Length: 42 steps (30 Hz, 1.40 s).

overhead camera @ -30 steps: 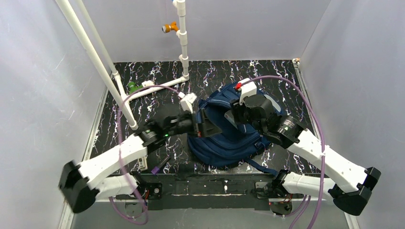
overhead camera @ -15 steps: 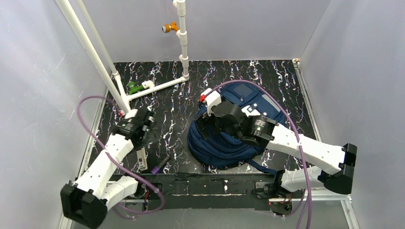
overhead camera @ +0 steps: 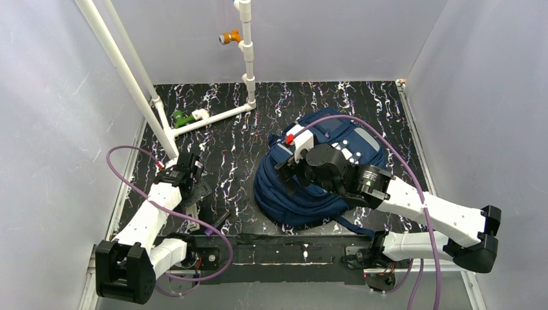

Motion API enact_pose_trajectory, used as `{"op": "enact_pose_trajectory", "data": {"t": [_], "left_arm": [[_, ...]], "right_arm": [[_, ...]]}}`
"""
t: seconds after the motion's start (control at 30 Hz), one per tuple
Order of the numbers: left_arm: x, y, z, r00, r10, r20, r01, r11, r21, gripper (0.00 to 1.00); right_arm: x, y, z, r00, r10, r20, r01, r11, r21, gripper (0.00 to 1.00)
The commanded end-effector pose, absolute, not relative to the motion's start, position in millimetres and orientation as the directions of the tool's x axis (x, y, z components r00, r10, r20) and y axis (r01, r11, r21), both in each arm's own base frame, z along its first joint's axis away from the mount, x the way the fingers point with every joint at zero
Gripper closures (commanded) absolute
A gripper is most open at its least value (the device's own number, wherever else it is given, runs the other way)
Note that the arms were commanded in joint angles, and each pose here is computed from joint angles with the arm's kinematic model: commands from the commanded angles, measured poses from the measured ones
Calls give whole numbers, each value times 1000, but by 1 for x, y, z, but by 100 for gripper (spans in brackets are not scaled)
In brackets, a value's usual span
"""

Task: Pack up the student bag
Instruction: Pick up the stationery from the center of the board, then place the stationery in the student bag.

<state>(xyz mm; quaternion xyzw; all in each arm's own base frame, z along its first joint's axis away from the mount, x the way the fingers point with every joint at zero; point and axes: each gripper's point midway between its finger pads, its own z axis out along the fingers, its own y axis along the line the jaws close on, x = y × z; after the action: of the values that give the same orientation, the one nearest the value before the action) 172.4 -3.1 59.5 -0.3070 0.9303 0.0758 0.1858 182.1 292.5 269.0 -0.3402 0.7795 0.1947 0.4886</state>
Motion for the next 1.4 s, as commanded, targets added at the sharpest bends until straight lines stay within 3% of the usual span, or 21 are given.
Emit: {"op": "enact_pose_trajectory", "data": {"t": [0.0, 0.1, 0.27, 0.53, 0.63, 0.77, 0.93, 1.07, 1.13, 1.17, 1.27, 1.37], "left_arm": [[175, -8, 52, -736, -562, -377, -608, 794, 4, 20], [176, -11, 46, -742, -560, -369, -599, 801, -11, 29], [175, -15, 43, -751, -555, -356, -586, 810, -28, 58], [177, -15, 52, -737, -550, -393, -574, 816, -64, 90], [181, -29, 64, -732, -562, -385, -551, 821, -151, 92], [189, -44, 88, -733, -559, -387, -502, 829, -247, 100], [195, -66, 127, -736, -552, -392, -414, 825, -384, 100], [197, -91, 153, -776, -515, -363, -309, 813, -494, 100], [198, -114, 171, -805, -488, -336, -220, 773, -595, 100], [200, -124, 179, -814, -479, -329, -183, 749, -637, 100], [204, -160, 202, -842, -431, -324, -56, 668, -742, 100], [201, -203, 227, -875, -339, -346, 91, 586, -805, 100]], "right_arm": [[185, 287, 281, -252, -305, -918, -713, 701, -37, 2], [188, 283, 275, -245, -327, -913, -702, 709, -66, 2], [192, 278, 263, -266, -399, -877, -685, 719, -119, 2], [203, 256, 256, -337, -480, -810, -588, 779, -217, 4], [209, 240, 245, -412, -553, -724, -519, 796, -312, 9], [208, 253, 237, -426, -612, -666, -492, 775, -397, 7], [204, 283, 218, -406, -663, -629, -521, 733, -437, 6], [222, 273, 210, -394, -715, -577, -413, 699, -584, 9], [232, 259, 216, -397, -745, -536, -311, 659, -685, 17], [236, 255, 222, -394, -748, -534, -274, 650, -709, 27], [245, 251, 246, -374, -721, -584, -210, 679, -704, 70], [254, 250, 264, -358, -677, -643, -231, 731, -642, 99]]}}
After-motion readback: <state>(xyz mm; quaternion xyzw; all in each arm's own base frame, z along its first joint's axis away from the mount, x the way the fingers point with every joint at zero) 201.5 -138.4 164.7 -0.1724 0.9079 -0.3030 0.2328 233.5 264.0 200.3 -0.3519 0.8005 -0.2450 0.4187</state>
